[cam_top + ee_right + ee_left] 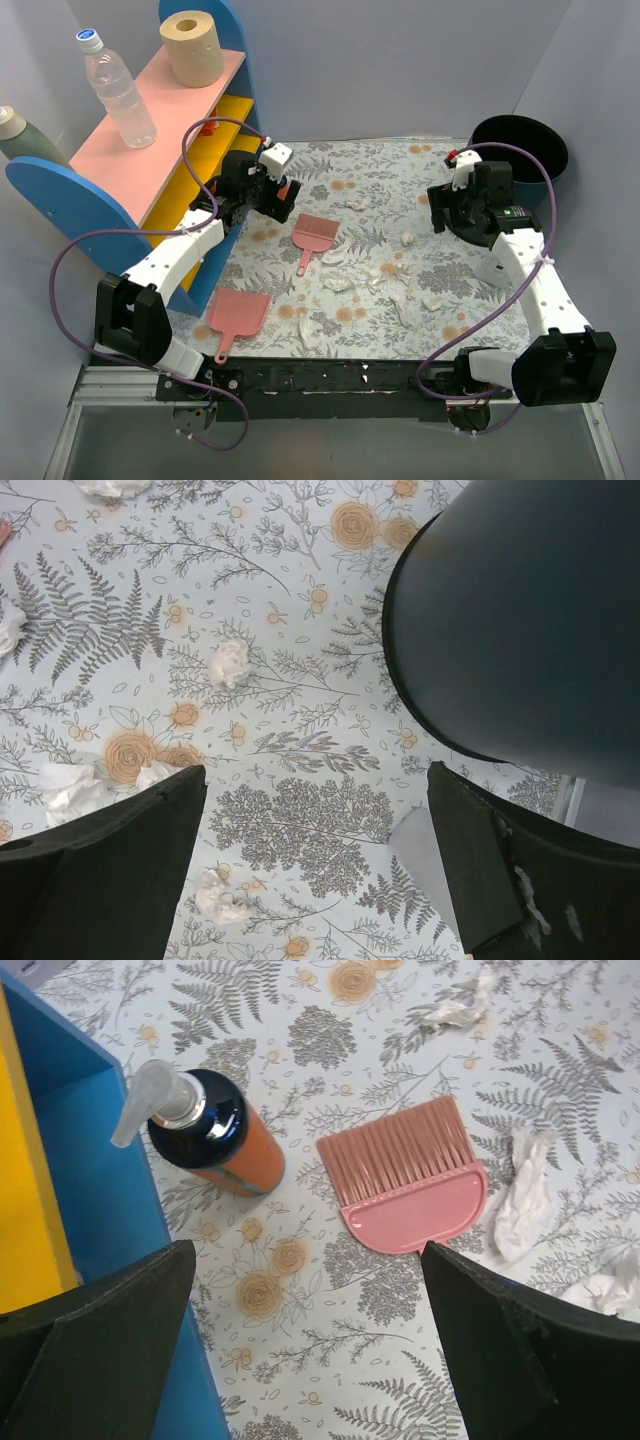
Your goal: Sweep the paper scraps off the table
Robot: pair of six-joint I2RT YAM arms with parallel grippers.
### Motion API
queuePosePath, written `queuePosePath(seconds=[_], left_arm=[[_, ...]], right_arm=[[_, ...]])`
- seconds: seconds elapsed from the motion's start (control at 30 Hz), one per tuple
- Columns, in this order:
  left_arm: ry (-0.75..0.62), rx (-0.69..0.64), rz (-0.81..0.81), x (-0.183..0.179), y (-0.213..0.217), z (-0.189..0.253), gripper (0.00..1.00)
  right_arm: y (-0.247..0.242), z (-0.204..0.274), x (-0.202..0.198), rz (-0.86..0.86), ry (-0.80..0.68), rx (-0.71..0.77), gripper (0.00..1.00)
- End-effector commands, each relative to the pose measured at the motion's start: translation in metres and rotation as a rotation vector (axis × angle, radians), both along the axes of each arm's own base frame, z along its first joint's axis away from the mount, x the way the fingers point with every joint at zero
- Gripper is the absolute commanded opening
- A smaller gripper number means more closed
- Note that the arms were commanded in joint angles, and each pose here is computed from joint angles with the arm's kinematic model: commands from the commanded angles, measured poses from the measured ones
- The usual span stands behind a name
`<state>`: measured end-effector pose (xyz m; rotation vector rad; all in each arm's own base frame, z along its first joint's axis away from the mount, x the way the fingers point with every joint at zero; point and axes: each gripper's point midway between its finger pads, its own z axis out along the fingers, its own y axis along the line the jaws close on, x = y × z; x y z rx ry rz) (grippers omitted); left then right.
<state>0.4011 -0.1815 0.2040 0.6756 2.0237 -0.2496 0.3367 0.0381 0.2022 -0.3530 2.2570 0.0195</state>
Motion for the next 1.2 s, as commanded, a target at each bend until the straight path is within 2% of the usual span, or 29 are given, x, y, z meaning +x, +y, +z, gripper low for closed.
queuePosePath(seconds=[0.0, 0.17, 0.33, 0.47, 0.5, 0.57, 0.63, 0.83, 1.07, 1.17], left_arm=[[0.021, -0.033, -0.127, -0.023, -0.013, 0.018, 0.98], [0.165, 0.024, -0.301, -0.070, -0.013, -0.007, 0.94], [0.279, 0.126, -0.389, -0.121, 0.009, -0.033, 0.89], [0.385, 0.190, -0.332, -0.146, 0.032, -0.049, 0.86], [0.444, 0.226, -0.265, -0.154, 0.044, -0.062, 0.84], [0.511, 0.269, -0.206, -0.162, 0.057, -0.077, 0.76], [0.574, 0.297, -0.159, -0.174, 0.068, -0.092, 0.74], [0.547, 0.220, -0.166, -0.161, 0.041, -0.090, 0.74], [0.454, 0.200, -0.230, -0.110, -0.012, -0.080, 0.70], [0.492, 0.199, -0.237, -0.096, -0.026, -0.093, 0.69]], right_arm=[[0.017, 0.015, 0.004, 0.137, -0.048, 0.006, 0.98], [0.061, 0.008, -0.027, 0.540, -0.002, 0.047, 0.97], [0.072, -0.013, -0.041, 0.578, 0.057, 0.069, 0.92], [0.077, -0.024, -0.052, 0.614, 0.081, 0.055, 0.91], [0.079, -0.026, -0.055, 0.630, 0.089, 0.049, 0.91], [0.082, -0.033, -0.060, 0.650, 0.107, 0.040, 0.91], [0.089, -0.037, -0.065, 0.680, 0.123, 0.045, 0.91], [0.108, -0.043, -0.070, 0.743, 0.145, 0.066, 0.91], [0.114, -0.034, -0.061, 0.705, 0.126, 0.092, 0.91], [0.114, -0.029, -0.061, 0.687, 0.110, 0.102, 0.91]])
